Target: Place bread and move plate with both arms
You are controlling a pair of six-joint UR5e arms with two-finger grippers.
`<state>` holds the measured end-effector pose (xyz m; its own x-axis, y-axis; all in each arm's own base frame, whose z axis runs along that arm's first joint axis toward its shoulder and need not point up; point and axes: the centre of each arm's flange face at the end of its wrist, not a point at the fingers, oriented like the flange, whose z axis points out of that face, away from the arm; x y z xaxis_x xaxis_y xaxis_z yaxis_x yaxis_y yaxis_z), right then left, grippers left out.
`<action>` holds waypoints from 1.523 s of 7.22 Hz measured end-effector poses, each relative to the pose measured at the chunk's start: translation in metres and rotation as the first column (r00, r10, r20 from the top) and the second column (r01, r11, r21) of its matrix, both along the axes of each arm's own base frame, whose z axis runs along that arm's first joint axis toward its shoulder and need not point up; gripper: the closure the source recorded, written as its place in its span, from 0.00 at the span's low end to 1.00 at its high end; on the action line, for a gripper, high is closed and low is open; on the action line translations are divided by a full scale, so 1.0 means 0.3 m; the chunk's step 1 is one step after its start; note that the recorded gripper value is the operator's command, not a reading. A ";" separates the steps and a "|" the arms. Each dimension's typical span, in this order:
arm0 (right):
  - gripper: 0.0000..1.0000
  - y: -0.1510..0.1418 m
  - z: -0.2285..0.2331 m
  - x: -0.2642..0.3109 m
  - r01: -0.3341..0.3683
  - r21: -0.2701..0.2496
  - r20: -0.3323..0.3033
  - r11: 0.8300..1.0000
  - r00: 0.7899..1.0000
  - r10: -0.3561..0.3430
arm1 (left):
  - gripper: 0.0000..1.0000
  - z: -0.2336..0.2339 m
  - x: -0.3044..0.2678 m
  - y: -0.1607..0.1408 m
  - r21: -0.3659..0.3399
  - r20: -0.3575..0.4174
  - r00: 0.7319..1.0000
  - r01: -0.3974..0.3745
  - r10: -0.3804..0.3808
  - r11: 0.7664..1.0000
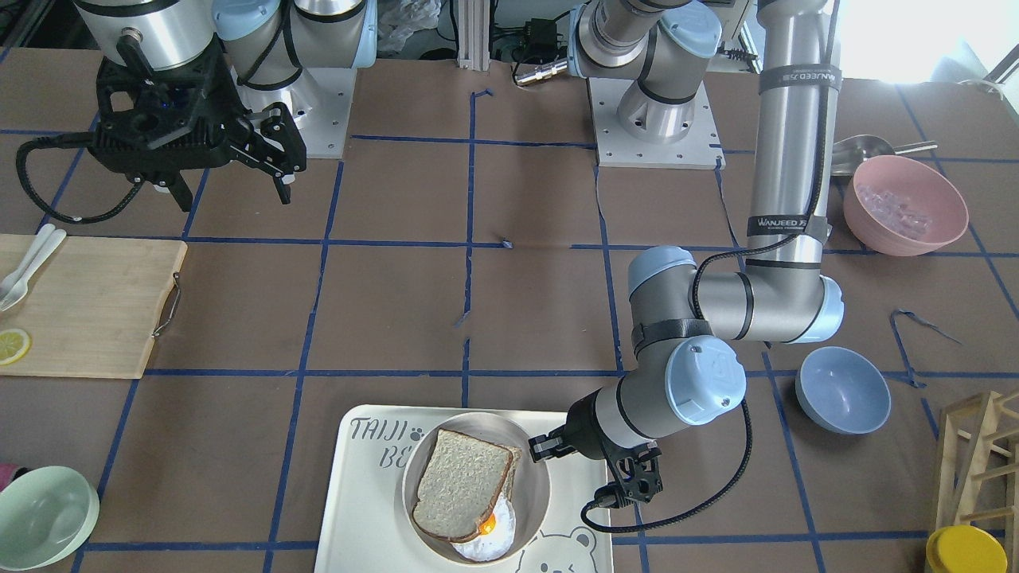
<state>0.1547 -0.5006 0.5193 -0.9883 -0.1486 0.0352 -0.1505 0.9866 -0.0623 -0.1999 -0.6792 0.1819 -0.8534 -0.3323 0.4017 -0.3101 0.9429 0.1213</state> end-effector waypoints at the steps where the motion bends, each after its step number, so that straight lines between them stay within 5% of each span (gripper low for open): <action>1: 0.00 0.000 0.000 0.000 0.000 0.000 -0.001 1.000 1.000 0.000 | 0.07 0.011 0.000 0.000 -0.005 0.003 1.000 -0.002 0.002 1.000; 5: 0.00 0.000 -0.003 0.000 0.000 0.001 -0.001 1.000 1.000 0.000 | 0.01 0.322 -0.005 0.114 0.008 0.075 0.997 0.015 -0.016 1.000; 11: 0.00 -0.002 -0.006 -0.001 -0.002 0.003 -0.001 1.000 1.000 0.002 | 0.00 0.840 0.059 0.556 0.098 0.259 0.959 0.092 -0.115 0.991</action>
